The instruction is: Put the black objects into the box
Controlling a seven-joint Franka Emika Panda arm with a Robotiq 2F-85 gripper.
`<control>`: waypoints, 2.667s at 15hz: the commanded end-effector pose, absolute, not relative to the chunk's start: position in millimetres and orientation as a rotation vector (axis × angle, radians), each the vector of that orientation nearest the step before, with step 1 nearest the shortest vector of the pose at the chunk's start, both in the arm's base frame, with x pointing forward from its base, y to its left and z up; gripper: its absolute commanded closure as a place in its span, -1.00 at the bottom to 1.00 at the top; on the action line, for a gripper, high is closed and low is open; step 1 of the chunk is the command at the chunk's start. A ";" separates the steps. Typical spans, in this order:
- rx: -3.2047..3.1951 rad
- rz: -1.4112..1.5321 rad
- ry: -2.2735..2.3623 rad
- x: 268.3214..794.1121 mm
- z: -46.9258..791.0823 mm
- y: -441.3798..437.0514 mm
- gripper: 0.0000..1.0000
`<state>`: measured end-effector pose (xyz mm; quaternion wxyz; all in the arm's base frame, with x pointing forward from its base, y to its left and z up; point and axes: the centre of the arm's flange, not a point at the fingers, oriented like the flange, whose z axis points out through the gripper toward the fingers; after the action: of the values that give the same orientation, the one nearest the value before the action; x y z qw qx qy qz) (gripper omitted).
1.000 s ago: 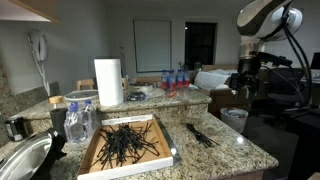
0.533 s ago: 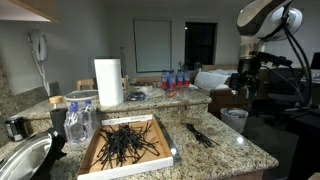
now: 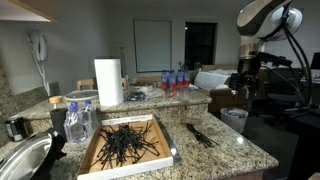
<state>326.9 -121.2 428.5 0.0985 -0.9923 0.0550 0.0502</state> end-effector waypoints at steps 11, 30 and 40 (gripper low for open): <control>-3.108 -0.147 0.360 515.9 416.2 -28.1 -1.00; -3.139 0.106 0.308 524.8 270.2 -4.5 -1.00; -3.174 0.286 0.162 516.9 193.5 -0.1 -1.00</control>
<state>515.6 -2.6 204.3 -0.0172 -0.9918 0.0758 0.1013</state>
